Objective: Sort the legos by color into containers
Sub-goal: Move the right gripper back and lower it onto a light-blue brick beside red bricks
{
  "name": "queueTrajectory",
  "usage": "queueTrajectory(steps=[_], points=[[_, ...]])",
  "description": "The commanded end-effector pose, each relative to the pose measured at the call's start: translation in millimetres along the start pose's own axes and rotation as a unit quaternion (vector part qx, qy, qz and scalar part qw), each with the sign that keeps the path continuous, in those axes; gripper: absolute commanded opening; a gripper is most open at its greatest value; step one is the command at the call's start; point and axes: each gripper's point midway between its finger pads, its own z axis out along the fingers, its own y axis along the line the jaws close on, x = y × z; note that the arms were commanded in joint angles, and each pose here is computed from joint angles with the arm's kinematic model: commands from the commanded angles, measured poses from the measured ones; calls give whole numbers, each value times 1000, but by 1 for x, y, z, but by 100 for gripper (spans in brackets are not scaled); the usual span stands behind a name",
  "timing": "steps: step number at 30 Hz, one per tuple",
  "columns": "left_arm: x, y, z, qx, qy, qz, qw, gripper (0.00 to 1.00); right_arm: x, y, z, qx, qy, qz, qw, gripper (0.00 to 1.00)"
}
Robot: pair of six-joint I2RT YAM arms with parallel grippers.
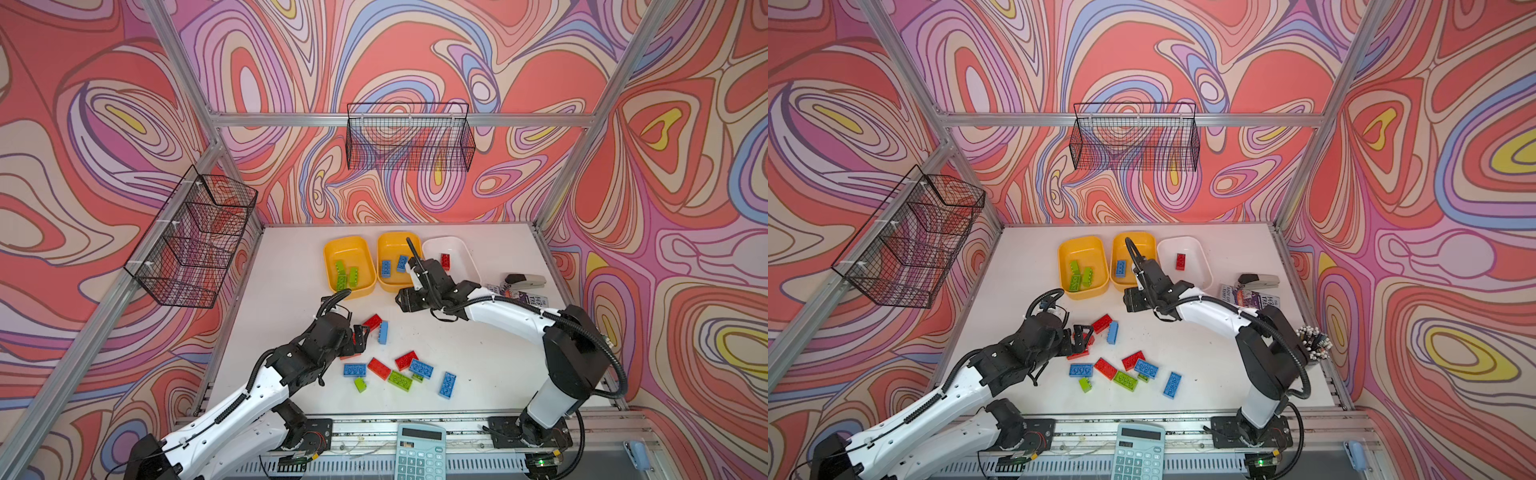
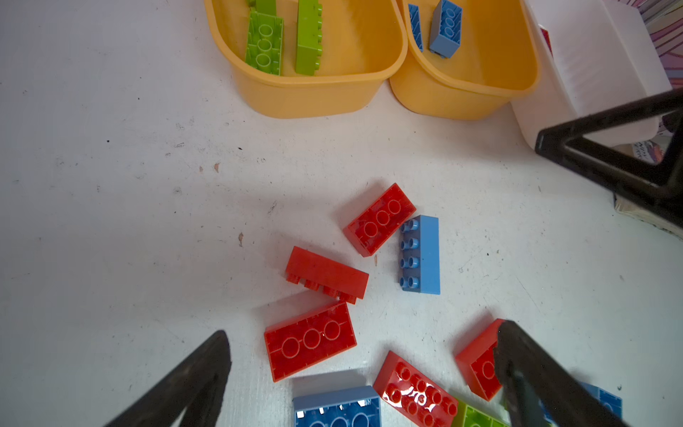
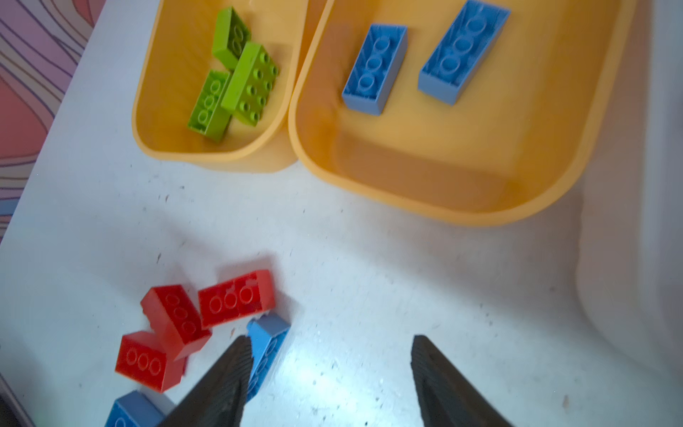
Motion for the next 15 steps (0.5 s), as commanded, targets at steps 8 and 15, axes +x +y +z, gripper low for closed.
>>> queueTrajectory(steps=[8, 15], points=[[24, 19, -4, -1, 6, -28, 1000, 97, 41, 51, 11, -39, 17, 20, 999, 73], [34, 35, -14, -4, -3, -45, 999, 97, 55, 56, 43, -16, 43, 21, 999, 71]])
